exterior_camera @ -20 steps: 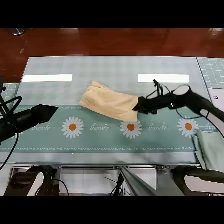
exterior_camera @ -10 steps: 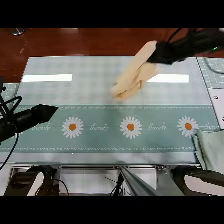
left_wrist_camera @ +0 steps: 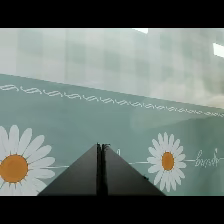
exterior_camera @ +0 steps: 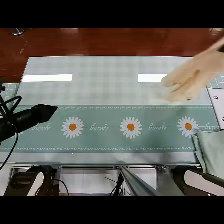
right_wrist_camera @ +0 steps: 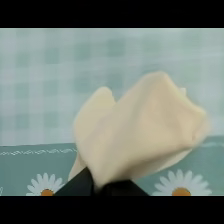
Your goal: Fold the shirts.
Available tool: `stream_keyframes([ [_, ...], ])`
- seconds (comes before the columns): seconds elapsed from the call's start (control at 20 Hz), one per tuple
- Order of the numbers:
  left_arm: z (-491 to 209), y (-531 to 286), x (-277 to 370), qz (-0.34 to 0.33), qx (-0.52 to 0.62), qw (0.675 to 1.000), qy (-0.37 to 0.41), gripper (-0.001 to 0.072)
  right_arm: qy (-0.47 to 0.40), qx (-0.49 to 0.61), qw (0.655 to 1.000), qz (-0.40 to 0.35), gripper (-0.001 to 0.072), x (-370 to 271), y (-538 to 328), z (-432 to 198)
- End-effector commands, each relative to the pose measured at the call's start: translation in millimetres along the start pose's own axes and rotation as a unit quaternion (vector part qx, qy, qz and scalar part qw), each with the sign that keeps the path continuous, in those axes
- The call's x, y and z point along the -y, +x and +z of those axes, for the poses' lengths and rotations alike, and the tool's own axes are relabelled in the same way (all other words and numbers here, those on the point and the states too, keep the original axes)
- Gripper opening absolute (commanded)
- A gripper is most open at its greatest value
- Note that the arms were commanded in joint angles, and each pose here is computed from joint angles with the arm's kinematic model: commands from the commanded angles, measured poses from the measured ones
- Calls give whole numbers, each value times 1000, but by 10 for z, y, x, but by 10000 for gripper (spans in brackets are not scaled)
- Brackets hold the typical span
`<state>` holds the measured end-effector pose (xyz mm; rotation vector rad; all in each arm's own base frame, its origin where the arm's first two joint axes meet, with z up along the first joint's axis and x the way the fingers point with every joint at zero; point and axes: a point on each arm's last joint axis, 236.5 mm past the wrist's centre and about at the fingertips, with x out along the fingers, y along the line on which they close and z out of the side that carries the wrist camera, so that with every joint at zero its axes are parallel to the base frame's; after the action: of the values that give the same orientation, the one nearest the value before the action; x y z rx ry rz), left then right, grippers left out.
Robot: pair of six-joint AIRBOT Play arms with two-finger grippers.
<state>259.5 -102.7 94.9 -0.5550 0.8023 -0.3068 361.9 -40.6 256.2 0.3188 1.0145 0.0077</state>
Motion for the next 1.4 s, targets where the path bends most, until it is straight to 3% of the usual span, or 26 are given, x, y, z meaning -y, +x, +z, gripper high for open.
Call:
stream_keyframes([
  [0.0, 73, -3, -4, 1, 16, 1000, 1, 28, 115, -4, 992, -60, 22, 723, -406, -270],
  [0.1, 101, -4, -4, 1, 22, 1000, 1, 28, 163, 0, 983, -88, 22, 1024, -540, -503],
  [0.2, 120, -5, -6, 1, 26, 1000, 1, 28, 215, -27, 961, -172, 22, 1458, -641, -1007],
  [0.45, 225, -12, -7, 1, 48, 999, 1, 28, 380, -92, 865, -315, 23, 1929, -813, -2495],
  [0.65, 262, -17, 4, -1, 56, 998, -1, 28, 413, -63, 810, -412, 35, 2105, -1107, -2909],
  [0.7, 289, -19, 2, -1, 61, 998, -1, 28, 427, -50, 789, -439, 267, 2148, -1211, -2975],
  [0.75, 328, -24, 1, 0, 70, 998, -1, 28, 438, -48, 776, -452, 646, 2170, -1252, -3026],
  [0.9, 483, -51, 8, -2, 103, 995, -3, 28, 424, -30, 791, -440, 634, 2276, -1160, -2859],
  [1.1, 1266, -350, 103, 14, 210, 977, 45, 28, 307, 67, 886, -340, 603, 2285, -856, -1730],
  [1.15, 1499, -420, 192, 14, 217, 975, 49, 28, 274, 97, 907, -306, 509, 2167, -804, -1328],
  [1.2, 1700, -462, 321, 7, 217, 975, 58, 28, 238, 133, 928, -253, 370, 1947, -720, -867],
  [1.3, 1996, -426, 667, -17, 182, 980, 83, 28, 155, 202, 963, -90, 18, 1113, -490, 9],
  [1.35, 2057, -348, 872, -35, 151, 983, 101, 28, 106, 223, 969, -5, 23, 594, -374, 307],
])
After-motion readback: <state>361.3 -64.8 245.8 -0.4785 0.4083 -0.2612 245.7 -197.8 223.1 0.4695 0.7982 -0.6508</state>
